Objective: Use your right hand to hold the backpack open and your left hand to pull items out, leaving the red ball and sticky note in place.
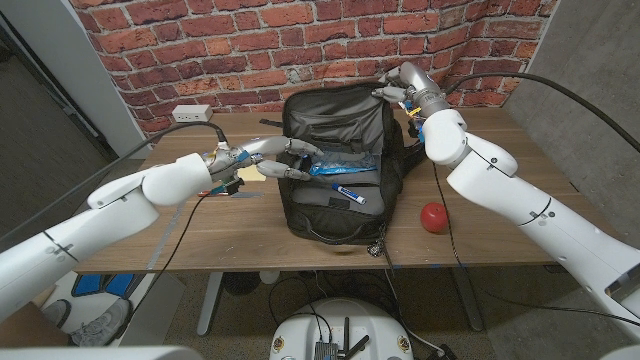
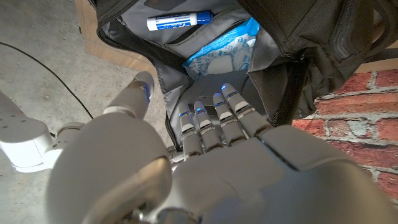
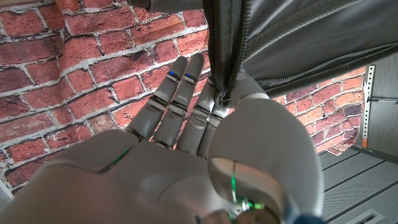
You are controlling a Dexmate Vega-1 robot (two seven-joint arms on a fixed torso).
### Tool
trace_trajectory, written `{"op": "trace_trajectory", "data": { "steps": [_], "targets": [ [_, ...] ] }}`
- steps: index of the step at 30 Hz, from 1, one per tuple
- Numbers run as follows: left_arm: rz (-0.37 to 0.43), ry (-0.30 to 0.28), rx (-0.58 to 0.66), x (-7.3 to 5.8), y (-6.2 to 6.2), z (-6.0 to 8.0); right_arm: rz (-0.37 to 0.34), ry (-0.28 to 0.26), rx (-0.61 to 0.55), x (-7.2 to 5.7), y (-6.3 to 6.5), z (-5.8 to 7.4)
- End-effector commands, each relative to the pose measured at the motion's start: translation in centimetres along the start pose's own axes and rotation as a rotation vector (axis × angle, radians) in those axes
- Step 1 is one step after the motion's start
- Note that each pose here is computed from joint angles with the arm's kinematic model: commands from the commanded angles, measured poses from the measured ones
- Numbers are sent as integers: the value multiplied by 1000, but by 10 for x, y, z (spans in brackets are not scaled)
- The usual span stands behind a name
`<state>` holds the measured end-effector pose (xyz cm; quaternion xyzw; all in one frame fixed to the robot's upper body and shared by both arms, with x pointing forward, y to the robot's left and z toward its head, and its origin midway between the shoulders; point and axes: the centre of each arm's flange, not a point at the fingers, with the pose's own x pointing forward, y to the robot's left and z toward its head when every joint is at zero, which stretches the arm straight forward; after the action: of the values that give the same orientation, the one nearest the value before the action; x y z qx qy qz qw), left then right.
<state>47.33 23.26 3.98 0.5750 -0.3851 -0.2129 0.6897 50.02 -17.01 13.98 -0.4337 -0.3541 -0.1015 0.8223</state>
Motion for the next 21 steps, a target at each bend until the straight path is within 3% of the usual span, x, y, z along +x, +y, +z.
{"op": "trace_trajectory", "data": {
  "steps": [1,21],
  "targets": [
    [-74,-55,128,28,14,13,0,-7,7,2,-2,2],
    [-152,-54,329,55,12,39,14,-24,8,6,-3,6]
  ]
}}
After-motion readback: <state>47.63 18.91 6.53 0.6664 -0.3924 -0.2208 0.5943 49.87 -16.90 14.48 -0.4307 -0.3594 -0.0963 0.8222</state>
